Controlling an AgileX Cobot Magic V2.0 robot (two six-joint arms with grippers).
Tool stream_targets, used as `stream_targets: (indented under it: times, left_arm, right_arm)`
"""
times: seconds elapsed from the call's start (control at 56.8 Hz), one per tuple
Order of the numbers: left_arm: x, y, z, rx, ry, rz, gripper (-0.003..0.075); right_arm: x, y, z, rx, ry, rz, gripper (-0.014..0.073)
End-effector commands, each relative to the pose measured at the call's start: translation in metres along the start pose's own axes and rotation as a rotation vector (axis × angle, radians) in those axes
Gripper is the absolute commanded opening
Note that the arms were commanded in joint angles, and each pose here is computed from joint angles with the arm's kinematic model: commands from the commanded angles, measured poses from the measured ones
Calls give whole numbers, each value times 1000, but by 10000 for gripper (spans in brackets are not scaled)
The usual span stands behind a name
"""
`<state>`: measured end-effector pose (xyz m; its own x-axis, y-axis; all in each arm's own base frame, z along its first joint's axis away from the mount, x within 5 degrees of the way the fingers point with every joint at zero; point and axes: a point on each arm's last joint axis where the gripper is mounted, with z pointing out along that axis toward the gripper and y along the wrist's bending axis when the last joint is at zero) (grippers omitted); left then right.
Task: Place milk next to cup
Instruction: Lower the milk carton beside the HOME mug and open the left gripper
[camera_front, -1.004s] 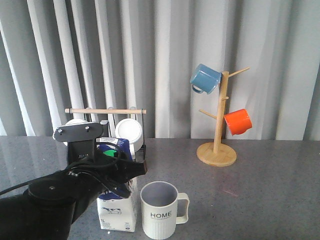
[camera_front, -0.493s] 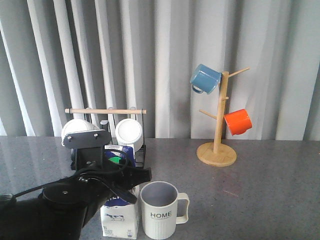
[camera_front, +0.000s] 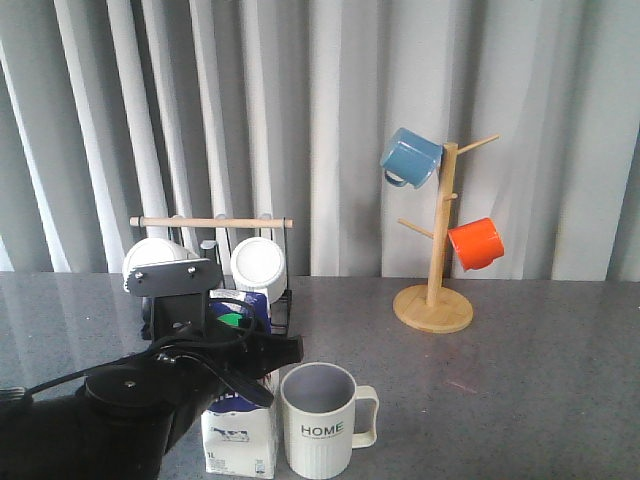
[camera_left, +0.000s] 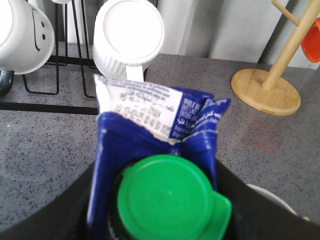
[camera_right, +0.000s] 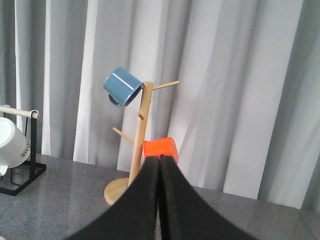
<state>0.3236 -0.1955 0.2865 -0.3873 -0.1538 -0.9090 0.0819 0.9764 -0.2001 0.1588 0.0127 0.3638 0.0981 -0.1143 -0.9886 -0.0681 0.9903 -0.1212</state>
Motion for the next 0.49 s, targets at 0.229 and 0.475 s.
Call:
stream_targets:
  times: [0.229, 0.475]
  left_arm:
    - [-23, -3, -14, 20, -72, -15, 736]
    - [-40, -4, -33, 75, -112, -18, 715]
  right_arm:
    - [-16, -2, -1, 15, -97, -11, -8]
    - [-16, -2, -1, 15, -97, -11, -8]
